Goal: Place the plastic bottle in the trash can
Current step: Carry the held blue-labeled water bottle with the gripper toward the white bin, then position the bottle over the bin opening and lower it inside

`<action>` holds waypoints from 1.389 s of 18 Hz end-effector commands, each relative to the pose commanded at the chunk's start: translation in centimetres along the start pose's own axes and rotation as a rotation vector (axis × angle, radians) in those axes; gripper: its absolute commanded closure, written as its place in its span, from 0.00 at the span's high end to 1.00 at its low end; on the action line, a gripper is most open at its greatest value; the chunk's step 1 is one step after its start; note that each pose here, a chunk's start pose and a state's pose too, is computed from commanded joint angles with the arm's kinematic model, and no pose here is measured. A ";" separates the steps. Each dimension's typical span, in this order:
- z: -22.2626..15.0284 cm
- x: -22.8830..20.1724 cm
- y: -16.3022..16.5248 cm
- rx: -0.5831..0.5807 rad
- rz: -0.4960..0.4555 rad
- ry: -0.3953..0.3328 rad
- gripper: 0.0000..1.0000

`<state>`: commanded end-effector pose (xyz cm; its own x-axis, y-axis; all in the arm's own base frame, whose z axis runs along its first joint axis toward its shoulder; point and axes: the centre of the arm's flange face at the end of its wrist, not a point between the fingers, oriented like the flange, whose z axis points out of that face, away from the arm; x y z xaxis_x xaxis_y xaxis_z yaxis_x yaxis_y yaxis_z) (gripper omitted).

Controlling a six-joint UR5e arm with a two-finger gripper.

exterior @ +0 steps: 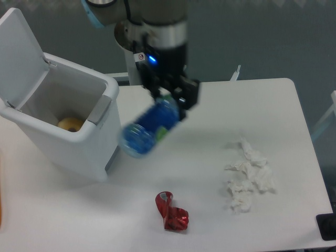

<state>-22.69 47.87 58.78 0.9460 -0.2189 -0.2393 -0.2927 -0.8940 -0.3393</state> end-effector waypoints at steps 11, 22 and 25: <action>2.3 10.2 -8.1 0.115 -0.125 0.114 0.43; 6.1 12.7 -7.1 0.072 -0.102 0.162 0.58; 5.8 12.6 -6.9 0.073 -0.105 0.160 0.73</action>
<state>-9.51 53.58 52.85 0.9802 -0.1906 -0.0536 -0.1953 -0.8857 -0.4212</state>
